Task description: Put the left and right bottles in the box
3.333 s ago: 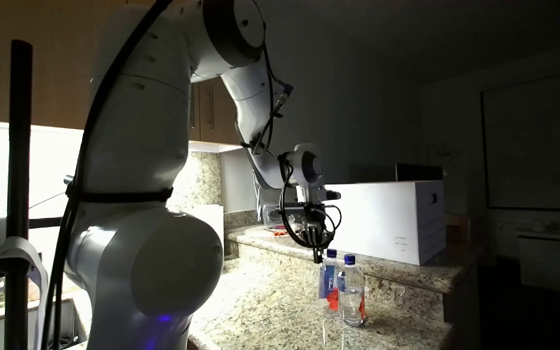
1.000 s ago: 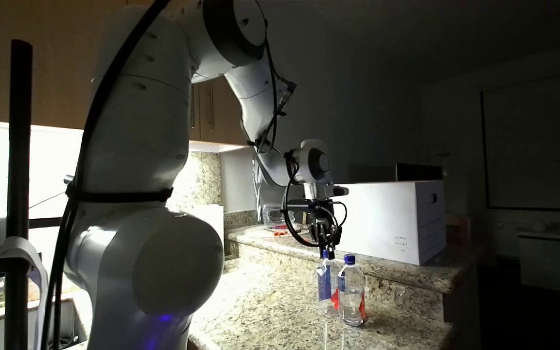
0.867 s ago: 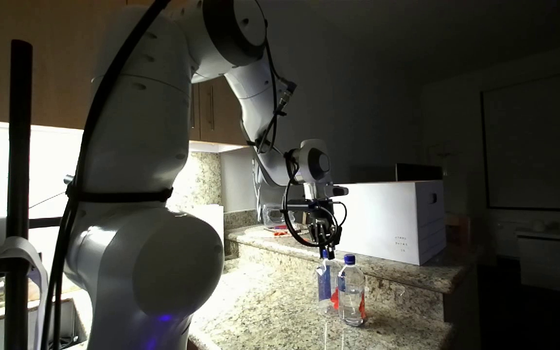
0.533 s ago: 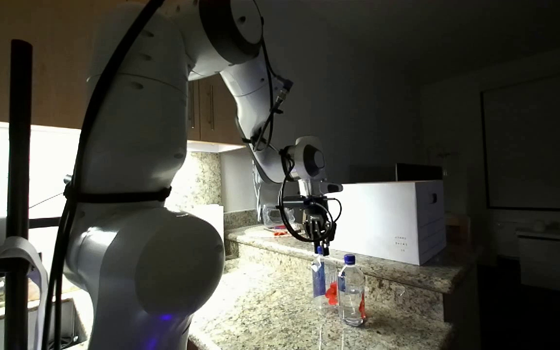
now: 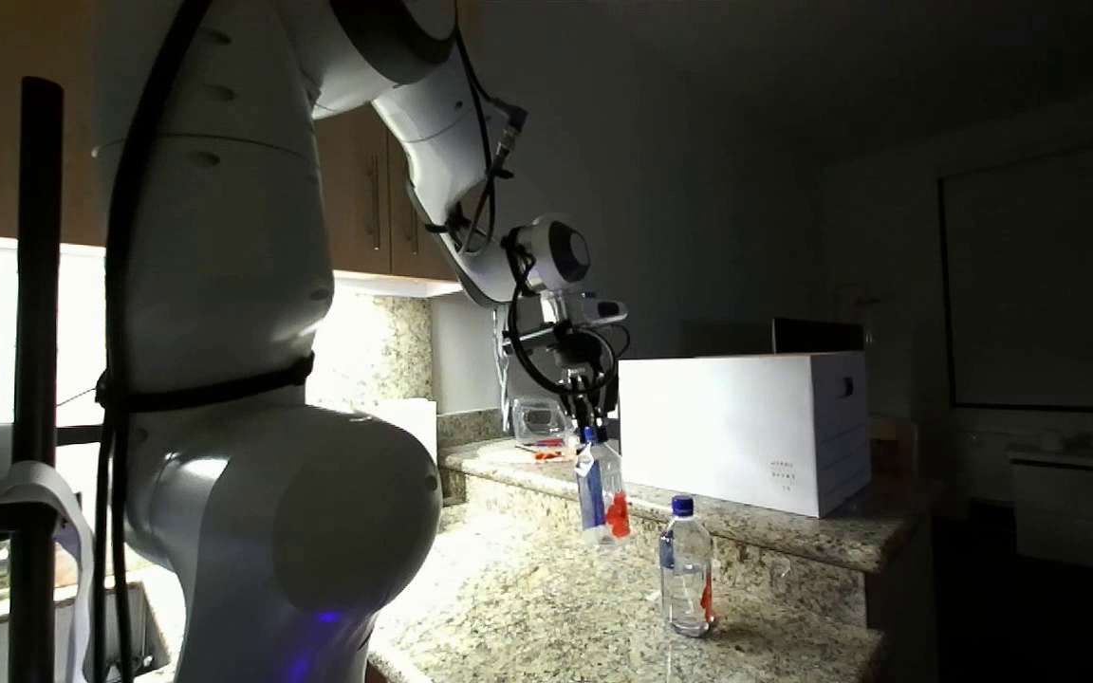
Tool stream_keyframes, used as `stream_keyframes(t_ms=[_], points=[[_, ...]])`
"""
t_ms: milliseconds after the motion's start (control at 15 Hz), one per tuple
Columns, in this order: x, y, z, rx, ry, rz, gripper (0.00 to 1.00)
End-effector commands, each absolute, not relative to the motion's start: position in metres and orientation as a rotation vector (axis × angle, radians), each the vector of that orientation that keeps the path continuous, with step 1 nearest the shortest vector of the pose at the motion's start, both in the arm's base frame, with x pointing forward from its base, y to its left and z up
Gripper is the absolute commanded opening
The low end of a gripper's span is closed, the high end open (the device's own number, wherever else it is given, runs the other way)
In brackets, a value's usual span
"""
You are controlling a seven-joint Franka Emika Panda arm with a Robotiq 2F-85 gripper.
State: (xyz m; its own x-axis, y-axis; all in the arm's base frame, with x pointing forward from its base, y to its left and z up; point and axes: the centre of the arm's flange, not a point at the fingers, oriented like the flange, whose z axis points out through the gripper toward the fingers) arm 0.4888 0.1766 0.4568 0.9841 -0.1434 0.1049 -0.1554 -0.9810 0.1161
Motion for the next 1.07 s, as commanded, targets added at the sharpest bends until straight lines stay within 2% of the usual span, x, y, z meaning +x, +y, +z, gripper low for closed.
stream_keyframes(t_ms=[0, 400, 1000], points=[[0.468, 0.19, 0.522, 2.929, -0.236, 0.239, 0.15], [0.447, 0.208, 0.621, 2.848, -0.263, 0.489, 0.15], [0.452, 0.226, 0.718, 2.661, -0.43, 1.167, 0.15]])
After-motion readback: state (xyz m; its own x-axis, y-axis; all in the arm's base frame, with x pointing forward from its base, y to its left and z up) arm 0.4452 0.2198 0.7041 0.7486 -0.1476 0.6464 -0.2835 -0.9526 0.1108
